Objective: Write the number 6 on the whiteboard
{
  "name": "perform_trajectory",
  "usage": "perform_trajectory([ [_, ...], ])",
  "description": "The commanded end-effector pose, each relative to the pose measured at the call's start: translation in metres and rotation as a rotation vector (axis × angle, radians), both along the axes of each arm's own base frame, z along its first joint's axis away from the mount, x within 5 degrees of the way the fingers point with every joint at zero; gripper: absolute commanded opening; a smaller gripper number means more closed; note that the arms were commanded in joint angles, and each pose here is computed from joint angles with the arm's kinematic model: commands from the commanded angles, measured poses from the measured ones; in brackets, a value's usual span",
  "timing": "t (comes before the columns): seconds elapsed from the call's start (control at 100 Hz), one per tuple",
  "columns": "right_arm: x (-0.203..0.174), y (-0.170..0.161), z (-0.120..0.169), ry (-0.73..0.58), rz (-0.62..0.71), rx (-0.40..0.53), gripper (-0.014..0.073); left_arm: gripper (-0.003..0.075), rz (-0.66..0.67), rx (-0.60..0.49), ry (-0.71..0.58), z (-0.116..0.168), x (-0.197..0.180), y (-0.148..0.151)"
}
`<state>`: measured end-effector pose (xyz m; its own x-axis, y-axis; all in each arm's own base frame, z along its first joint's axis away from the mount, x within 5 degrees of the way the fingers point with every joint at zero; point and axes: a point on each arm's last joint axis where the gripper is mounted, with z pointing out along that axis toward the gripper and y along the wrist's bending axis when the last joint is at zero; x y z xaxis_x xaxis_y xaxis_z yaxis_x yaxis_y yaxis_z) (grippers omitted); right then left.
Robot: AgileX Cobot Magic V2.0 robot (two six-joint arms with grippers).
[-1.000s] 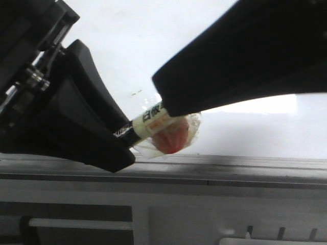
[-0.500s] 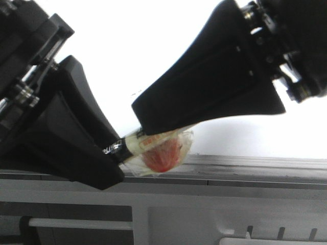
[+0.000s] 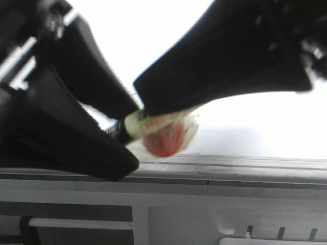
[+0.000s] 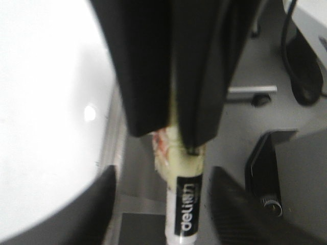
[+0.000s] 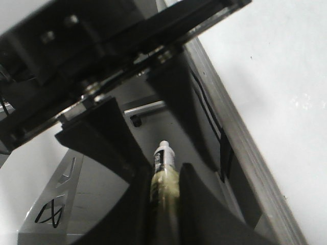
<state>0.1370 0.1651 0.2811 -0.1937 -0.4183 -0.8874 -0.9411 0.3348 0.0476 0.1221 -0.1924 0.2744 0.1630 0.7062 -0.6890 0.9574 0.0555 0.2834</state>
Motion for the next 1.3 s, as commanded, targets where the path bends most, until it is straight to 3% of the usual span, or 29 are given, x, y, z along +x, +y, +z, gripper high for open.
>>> perform_trajectory([
  [0.0,-0.003,-0.005,0.020,-0.063,-0.027,0.041,-0.0062,0.0583,0.040,-0.139,-0.041,0.028,-0.003,0.002],
  [0.08,-0.007,-0.013,0.024,-0.082,-0.052,0.016,-0.0062,0.0601,0.075,-0.218,-0.052,0.045,-0.010,0.012],
  [0.28,-0.023,-0.035,0.034,-0.113,-0.117,-0.041,-0.0059,0.0494,0.228,-0.457,-0.082,0.081,-0.031,0.060],
  [0.47,-0.034,-0.049,0.050,-0.178,-0.177,0.020,-0.0059,0.0377,0.407,-0.609,-0.084,0.076,-0.049,0.104],
  [0.65,-0.023,-0.053,0.060,-0.294,-0.289,0.078,-0.0059,0.0177,0.540,-0.672,-0.076,0.051,-0.056,0.124],
  [0.74,-0.020,-0.053,0.058,-0.333,-0.288,0.040,-0.0059,0.0059,0.567,-0.686,-0.065,0.044,-0.058,0.127],
  [0.81,-0.022,-0.053,0.053,-0.352,-0.238,-0.040,-0.0059,-0.0020,0.570,-0.681,-0.061,0.042,-0.058,0.128],
  [0.9,-0.028,-0.055,0.046,-0.351,-0.147,-0.175,-0.0059,-0.0019,0.570,-0.680,-0.057,0.042,-0.058,0.127],
  [0.96,-0.031,-0.057,0.046,-0.335,-0.123,-0.205,-0.0059,-0.0019,0.569,-0.680,-0.054,0.042,-0.058,0.127],
  [1.29,-0.049,-0.074,0.070,-0.335,-0.263,0.005,-0.0059,-0.0019,0.572,-0.687,-0.031,0.040,-0.058,0.126],
])
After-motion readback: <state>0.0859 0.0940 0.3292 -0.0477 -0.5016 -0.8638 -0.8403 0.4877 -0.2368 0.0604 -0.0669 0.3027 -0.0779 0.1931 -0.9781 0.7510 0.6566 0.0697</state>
